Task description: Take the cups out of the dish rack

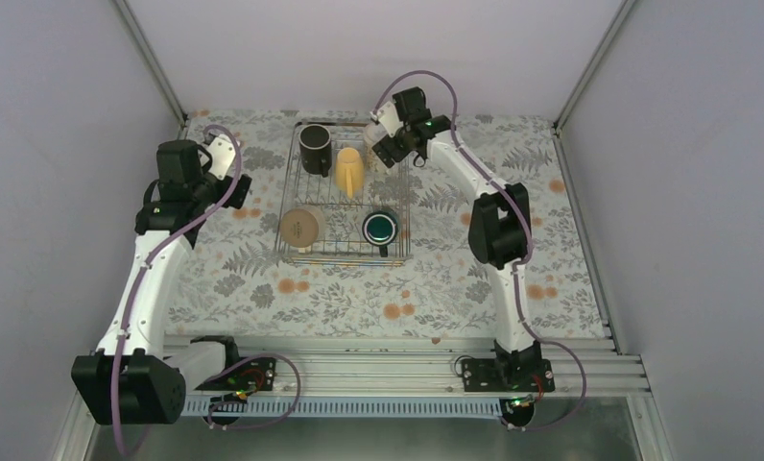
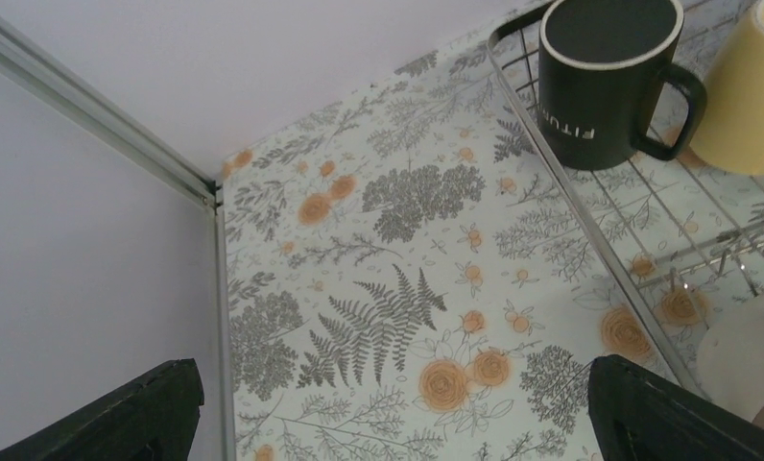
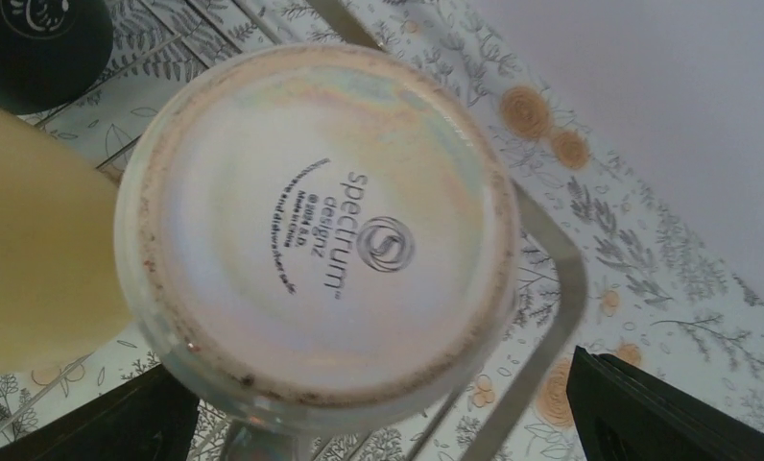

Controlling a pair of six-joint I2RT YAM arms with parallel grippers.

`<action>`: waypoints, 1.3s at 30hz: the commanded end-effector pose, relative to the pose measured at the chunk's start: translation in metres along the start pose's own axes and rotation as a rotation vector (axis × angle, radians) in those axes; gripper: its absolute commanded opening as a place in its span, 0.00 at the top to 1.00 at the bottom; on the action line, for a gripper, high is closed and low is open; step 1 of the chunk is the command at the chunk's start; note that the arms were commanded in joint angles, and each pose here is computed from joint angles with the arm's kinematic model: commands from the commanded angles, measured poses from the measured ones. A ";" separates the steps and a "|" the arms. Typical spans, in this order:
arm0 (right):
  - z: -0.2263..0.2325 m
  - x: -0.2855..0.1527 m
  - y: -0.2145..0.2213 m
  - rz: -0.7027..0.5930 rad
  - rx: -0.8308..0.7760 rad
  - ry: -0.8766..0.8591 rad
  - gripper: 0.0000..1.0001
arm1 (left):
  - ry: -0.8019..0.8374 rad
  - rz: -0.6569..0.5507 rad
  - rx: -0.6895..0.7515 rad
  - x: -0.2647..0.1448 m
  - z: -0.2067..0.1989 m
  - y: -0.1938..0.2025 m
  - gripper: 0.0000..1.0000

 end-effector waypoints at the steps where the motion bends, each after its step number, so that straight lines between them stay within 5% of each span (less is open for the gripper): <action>1: 0.007 0.010 0.001 0.029 0.015 0.006 0.02 | -0.016 0.035 0.027 0.000 -0.002 0.014 0.00; 11: 0.016 0.020 0.015 0.073 0.062 -0.014 0.08 | -0.007 0.044 0.032 0.000 -0.007 0.023 0.00; 18: 0.018 0.027 0.014 0.061 0.072 -0.018 0.33 | 0.030 -0.007 0.015 -0.009 -0.013 0.015 0.00; 22: 0.027 0.029 0.018 0.072 0.068 -0.072 0.38 | 0.060 0.012 0.008 -0.006 -0.016 0.015 0.00; 28: 0.033 0.029 0.026 0.098 0.065 -0.110 0.69 | 0.055 0.015 -0.002 -0.002 -0.015 0.015 0.00; 33: 0.031 0.023 0.026 0.087 0.068 -0.117 0.77 | 0.071 -0.011 -0.022 -0.004 -0.016 0.006 0.00; 39: 0.028 0.002 0.010 0.030 0.084 -0.169 0.96 | 0.017 -0.164 0.010 -0.026 -0.013 -0.014 0.00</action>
Point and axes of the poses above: each gripper's point midway between its finger pads, its own x axis out along the fingers, its own z axis along the line the jaws close on, y = z × x, the point moved 2 cm from there along -x, back along the fingers, and after that the axes turned 1 degree about x, right-handed, at the moved point
